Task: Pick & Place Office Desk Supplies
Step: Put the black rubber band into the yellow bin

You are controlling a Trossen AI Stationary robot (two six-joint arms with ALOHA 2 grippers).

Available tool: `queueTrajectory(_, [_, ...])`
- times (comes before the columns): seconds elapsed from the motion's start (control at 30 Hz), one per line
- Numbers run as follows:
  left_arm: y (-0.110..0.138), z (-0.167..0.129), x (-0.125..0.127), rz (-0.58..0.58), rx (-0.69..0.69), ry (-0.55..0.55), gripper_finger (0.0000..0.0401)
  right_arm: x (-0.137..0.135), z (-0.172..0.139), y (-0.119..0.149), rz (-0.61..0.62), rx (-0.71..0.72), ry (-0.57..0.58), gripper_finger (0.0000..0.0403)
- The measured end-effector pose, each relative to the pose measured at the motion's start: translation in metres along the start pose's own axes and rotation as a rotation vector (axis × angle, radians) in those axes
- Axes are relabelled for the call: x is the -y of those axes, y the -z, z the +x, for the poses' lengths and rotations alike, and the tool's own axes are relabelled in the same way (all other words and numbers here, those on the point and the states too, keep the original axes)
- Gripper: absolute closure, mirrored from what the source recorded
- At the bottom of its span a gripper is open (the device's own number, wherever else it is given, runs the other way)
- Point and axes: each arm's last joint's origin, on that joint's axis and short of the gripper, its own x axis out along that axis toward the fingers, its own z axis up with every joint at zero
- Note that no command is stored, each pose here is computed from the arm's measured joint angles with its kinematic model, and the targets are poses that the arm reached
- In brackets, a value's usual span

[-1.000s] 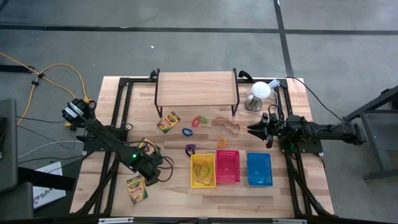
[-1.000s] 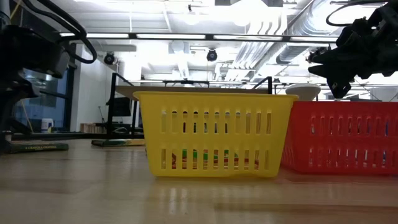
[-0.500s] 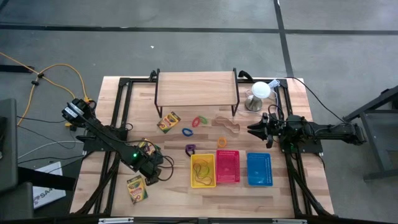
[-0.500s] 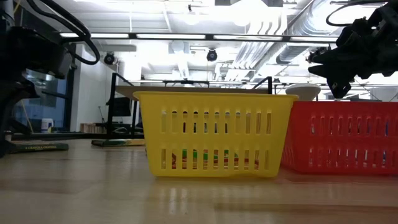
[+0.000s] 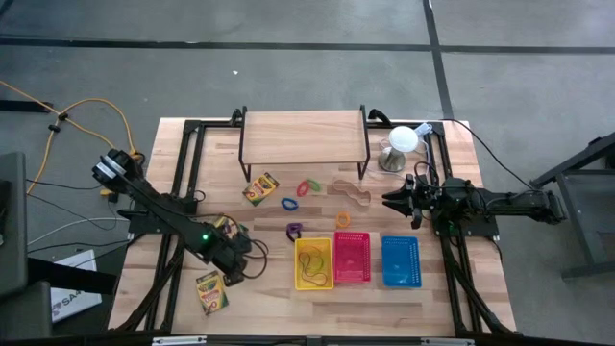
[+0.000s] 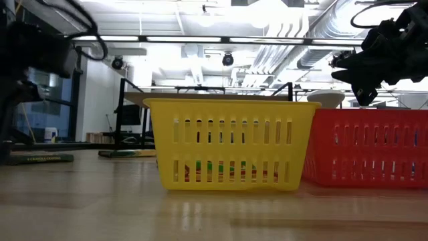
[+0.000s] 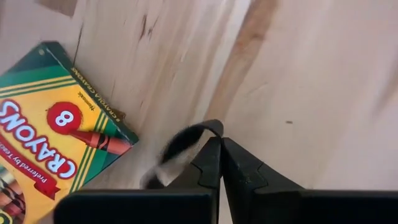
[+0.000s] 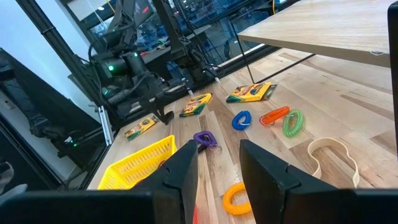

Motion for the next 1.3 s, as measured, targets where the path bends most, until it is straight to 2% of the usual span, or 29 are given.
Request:
queueTrajectory(0.27, [-0.004, -0.041, -0.008, 0.015, 0.173, 0.1, 0.04, 0.0, 0.0, 0.0, 0.0, 0.0, 0.0, 0.0296])
queueTrajectory(0.4, [-0.005, -0.052, -0.011, 0.013, 0.23, 0.116, 0.04, 0.0, 0.0, 0.0, 0.0, 0.0, 0.0, 0.0296])
queueTrajectory(0.87, [-0.013, -0.05, -0.01, 0.0, 0.267, 0.131, 0.04, 0.0, 0.0, 0.0, 0.0, 0.0, 0.0, 0.0296])
queueTrajectory(1.03, [-0.028, -0.045, -0.011, 0.025, 0.305, 0.145, 0.04, 0.0, 0.0, 0.0, 0.0, 0.0, 0.0, 0.0296])
queueTrajectory(1.3, [-0.065, -0.027, -0.011, 0.061, 0.374, 0.223, 0.04, 0.0, 0.0, 0.0, 0.0, 0.0, 0.001, 0.0296])
